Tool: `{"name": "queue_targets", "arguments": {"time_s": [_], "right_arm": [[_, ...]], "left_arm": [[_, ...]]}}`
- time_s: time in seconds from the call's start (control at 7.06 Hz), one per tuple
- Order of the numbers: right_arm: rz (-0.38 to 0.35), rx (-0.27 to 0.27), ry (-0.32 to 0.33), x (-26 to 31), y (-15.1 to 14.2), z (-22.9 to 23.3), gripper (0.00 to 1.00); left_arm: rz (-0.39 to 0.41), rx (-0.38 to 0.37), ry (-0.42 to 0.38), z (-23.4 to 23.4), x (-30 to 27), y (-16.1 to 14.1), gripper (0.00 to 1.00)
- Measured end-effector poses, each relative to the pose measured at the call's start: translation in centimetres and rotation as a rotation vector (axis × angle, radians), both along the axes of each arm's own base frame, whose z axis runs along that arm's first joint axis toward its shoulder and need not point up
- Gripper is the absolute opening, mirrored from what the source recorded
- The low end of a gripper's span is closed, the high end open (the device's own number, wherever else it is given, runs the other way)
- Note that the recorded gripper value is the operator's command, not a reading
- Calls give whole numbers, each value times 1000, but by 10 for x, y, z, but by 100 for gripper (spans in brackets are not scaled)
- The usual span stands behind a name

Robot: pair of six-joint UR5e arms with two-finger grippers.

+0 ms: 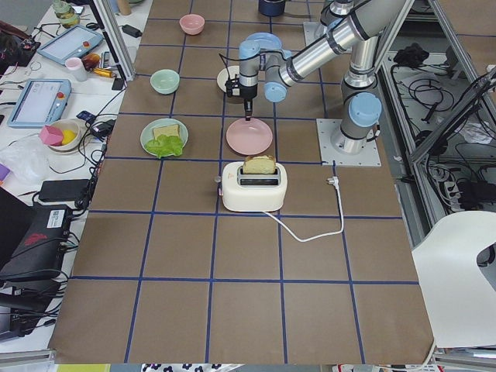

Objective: Stack three plates with pink and blue
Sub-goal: 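Close the left gripper on the pink plate rim, then lift the pink plate toward the cream plate while the right gripper reaches the blue plate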

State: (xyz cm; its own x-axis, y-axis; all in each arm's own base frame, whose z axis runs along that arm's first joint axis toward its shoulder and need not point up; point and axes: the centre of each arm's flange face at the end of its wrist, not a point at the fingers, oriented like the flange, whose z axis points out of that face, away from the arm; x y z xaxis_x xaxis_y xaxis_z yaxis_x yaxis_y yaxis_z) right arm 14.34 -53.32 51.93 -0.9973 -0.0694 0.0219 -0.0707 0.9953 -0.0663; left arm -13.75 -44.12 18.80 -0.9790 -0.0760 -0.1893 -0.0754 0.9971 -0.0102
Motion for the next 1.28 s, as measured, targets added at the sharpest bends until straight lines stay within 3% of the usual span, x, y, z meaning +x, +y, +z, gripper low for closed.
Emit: {"name": "queue_targets", "arguments": {"time_s": [0.28, 0.85, 1.28], "right_arm": [[2, 5, 1, -1, 0, 0, 100], [6, 6, 4, -2, 1, 1, 100], [-11, 42, 72, -20, 3, -2, 100]], "left_arm": [[2, 4, -2, -2, 0, -1, 0], [2, -10, -11, 2, -1, -7, 0], [-76, -67, -108, 46, -37, -32, 0]]}}
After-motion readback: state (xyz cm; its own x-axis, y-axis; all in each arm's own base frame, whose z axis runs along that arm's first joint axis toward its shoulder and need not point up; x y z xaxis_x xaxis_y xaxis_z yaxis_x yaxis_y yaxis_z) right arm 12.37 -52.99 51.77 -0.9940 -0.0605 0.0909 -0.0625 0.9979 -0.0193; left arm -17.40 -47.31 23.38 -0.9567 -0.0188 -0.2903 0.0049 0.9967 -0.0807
